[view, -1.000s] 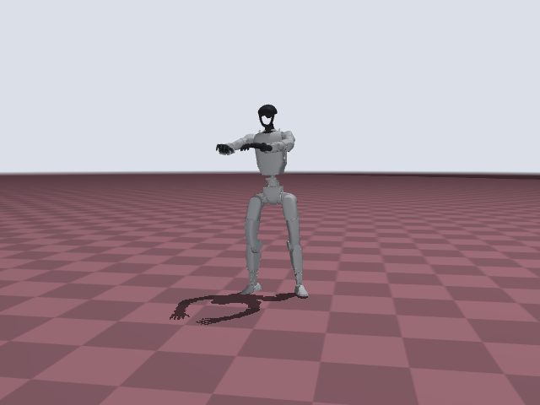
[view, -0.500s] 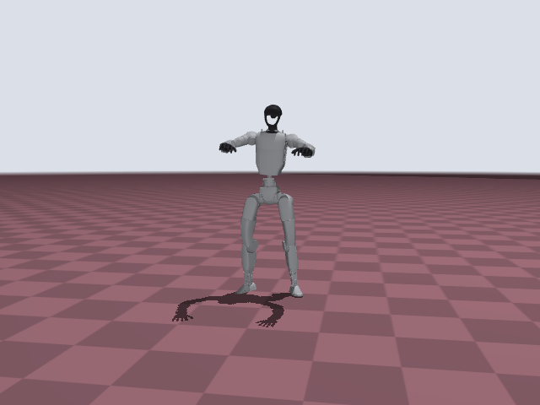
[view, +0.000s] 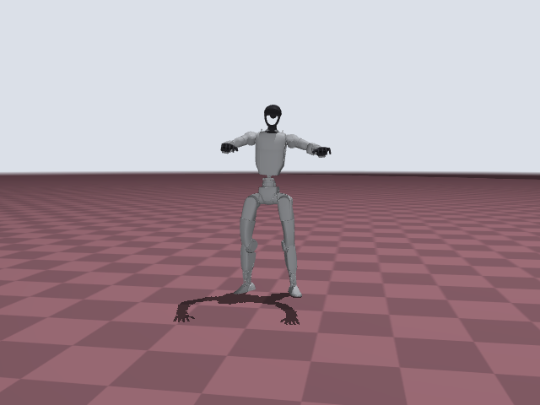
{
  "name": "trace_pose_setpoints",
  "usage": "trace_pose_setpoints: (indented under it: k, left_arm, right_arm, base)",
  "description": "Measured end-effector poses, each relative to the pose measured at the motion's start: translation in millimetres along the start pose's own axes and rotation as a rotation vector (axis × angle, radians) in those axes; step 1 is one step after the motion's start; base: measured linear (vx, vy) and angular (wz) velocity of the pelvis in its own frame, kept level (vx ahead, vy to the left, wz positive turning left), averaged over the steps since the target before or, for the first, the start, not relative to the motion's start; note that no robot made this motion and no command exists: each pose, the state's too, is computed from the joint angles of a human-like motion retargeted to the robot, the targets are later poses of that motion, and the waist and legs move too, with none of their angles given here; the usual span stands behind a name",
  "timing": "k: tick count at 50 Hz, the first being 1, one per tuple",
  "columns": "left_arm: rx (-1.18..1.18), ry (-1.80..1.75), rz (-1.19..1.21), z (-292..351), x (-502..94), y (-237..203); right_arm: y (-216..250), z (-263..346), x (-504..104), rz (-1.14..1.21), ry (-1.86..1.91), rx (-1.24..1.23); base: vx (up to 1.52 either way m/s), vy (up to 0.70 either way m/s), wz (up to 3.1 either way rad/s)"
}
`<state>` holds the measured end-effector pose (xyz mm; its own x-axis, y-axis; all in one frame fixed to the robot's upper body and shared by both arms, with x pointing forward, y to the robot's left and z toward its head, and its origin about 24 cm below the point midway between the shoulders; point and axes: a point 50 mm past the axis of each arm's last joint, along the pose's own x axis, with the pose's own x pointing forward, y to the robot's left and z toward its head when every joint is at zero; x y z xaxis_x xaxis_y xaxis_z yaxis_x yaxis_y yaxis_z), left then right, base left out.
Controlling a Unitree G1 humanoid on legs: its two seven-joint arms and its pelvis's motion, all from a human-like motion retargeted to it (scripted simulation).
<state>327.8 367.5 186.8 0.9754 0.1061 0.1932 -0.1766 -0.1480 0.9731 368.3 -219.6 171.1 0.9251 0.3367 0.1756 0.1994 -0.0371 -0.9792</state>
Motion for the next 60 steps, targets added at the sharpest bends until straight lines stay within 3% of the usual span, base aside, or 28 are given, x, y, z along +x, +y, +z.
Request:
trace_pose_setpoints:
  k: [7, 12, 23, 33, 43, 60]
  left_arm:
    - [-0.259, -0.093, 0.257, 44.6, 14.5, 27.6]
    - [-0.454, -0.301, 0.3, 104.5, 23.5, 51.8]
    - [-0.63, -0.761, 0.35, 248.4, 21.4, 116.0]
    - [-0.596, -0.793, 0.261, 319.4, 24.0, 94.5]
    - [-0.456, -0.621, 0.139, 277.7, 37.1, 35.1]
    - [-0.183, -0.098, -0.06, 100.4, 28.7, -41.2]
  right_arm:
    - [1.1, -11.4, -5.3, -0.017, 0.049, -0.077]
    - [-2.4, -8.2, -3.0, 0.025, 0.034, -0.068]
    - [-12.3, 20.7, 22.0, 0.017, -0.054, -0.139]
    - [-34.0, 64.4, 47.5, -0.069, -0.177, -0.061]
    - [-43.2, 66.6, 44.3, -0.107, -0.214, -0.056]
    - [-30.1, 39.1, 23.8, -0.066, -0.15, -0.056]
  base:
    - [0.0, 0.0, 0.0]
    - [0.0, 0.0, 0.0]
    - [0.0, 0.0, 0.0]
    - [0.0, 0.0, 0.0]
    - [0.0, 0.0, 0.0]
    - [0.0, 0.0, 0.0]
